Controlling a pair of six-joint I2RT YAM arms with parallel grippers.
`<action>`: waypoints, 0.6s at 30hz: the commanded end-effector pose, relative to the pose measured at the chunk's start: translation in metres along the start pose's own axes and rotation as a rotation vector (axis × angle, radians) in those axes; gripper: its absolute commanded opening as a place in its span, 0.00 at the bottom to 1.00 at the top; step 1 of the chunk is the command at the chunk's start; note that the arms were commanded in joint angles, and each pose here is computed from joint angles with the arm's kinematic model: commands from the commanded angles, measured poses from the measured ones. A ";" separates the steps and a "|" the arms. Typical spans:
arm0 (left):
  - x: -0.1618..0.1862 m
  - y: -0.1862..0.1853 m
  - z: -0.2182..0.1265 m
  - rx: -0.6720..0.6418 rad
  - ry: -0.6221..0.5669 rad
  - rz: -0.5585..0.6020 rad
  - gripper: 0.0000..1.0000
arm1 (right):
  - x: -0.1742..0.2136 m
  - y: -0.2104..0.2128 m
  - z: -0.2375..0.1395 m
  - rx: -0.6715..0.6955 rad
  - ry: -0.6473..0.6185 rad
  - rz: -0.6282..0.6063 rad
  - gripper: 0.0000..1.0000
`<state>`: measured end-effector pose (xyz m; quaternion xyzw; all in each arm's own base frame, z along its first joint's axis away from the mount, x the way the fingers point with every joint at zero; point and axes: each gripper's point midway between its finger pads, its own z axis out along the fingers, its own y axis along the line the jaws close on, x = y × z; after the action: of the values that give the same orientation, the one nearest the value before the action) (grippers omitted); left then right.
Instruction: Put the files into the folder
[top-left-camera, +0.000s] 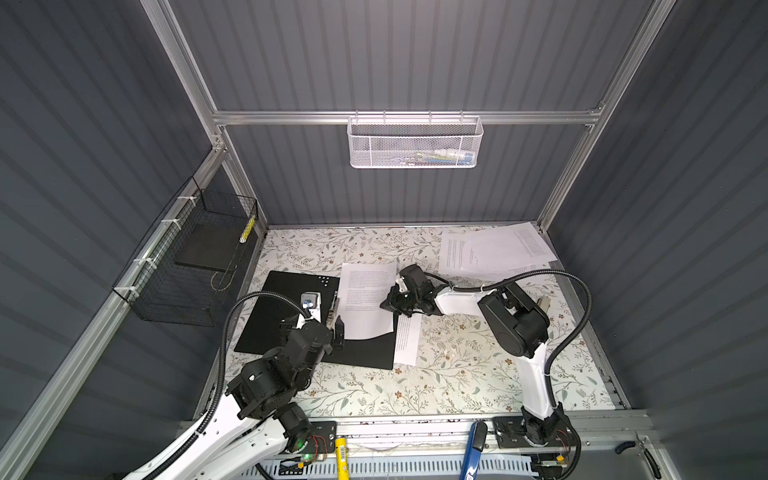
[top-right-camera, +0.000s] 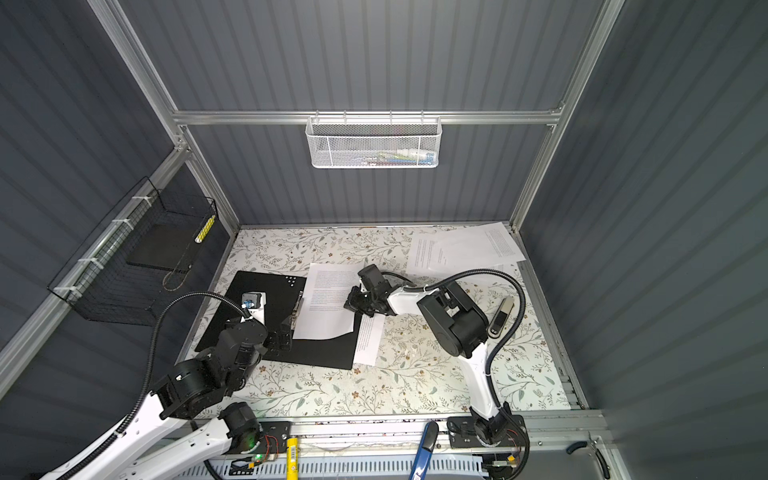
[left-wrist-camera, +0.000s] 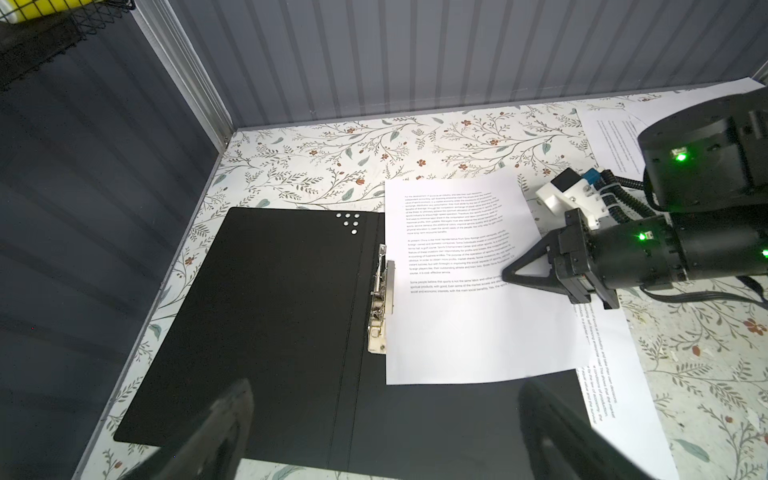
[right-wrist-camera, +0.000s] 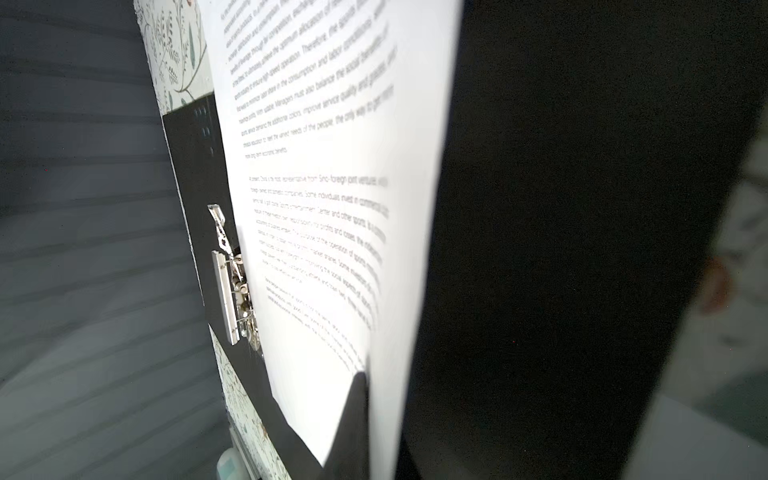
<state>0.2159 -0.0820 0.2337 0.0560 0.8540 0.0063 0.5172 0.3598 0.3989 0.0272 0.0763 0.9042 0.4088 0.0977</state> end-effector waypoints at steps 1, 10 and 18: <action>0.000 -0.002 0.003 0.005 0.004 0.013 1.00 | 0.015 -0.001 0.004 -0.010 0.023 0.034 0.00; 0.002 -0.006 0.004 0.028 0.014 0.016 1.00 | 0.037 -0.003 -0.001 0.004 0.018 0.044 0.00; 0.002 -0.007 0.003 0.041 0.015 0.010 1.00 | 0.054 -0.004 0.000 0.009 0.022 0.053 0.00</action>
<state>0.2169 -0.0892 0.2293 0.0667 0.8595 -0.0051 0.5068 0.3153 0.4087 0.0200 0.0893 0.9023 0.4145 0.0782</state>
